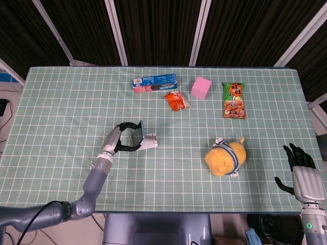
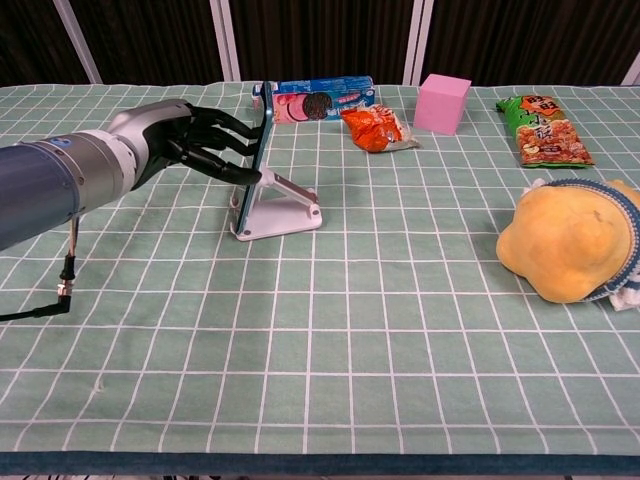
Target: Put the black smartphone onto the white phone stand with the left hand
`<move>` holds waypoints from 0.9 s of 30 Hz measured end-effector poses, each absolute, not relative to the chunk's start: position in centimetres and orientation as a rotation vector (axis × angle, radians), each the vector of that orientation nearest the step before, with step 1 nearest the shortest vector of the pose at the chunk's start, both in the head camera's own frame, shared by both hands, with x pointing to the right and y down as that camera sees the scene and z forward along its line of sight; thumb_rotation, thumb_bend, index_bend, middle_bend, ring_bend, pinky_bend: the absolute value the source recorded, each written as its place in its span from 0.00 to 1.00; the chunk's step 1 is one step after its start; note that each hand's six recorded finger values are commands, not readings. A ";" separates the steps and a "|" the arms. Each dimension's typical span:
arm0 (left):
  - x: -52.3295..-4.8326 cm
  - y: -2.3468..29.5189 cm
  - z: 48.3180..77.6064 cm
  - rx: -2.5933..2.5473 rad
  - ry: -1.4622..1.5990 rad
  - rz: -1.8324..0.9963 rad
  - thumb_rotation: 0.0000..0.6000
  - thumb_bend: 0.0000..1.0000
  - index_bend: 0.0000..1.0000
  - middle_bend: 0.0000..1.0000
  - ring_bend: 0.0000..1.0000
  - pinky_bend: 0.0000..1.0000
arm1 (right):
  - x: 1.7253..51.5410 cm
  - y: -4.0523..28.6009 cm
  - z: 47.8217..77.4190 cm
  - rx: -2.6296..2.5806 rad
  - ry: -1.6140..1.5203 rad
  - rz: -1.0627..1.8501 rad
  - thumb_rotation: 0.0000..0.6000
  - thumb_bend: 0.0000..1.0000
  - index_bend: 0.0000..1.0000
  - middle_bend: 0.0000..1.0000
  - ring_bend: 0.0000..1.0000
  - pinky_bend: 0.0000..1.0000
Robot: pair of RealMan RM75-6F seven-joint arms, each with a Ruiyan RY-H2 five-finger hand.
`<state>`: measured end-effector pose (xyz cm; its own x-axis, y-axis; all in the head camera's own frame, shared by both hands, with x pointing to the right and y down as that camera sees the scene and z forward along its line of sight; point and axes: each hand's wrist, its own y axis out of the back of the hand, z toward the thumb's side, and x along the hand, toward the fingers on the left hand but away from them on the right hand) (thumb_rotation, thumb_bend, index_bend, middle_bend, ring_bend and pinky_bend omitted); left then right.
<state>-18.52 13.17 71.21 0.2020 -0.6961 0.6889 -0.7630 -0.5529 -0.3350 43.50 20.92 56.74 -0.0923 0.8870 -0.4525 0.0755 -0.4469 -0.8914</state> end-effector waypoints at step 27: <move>-18.9 13.3 71.0 2.394 -1.411 1.302 1.00 0.35 0.15 0.14 0.01 0.00 | 43.5 20.9 56.7 -1.534 -1.070 1.609 1.00 0.35 0.00 0.00 0.00 0.12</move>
<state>-18.86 13.32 70.95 0.2180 -0.6856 0.6946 -0.7472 -0.5751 -0.3331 43.50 20.94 56.74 -0.0928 0.8874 -0.4515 0.0727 -0.4462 -0.8920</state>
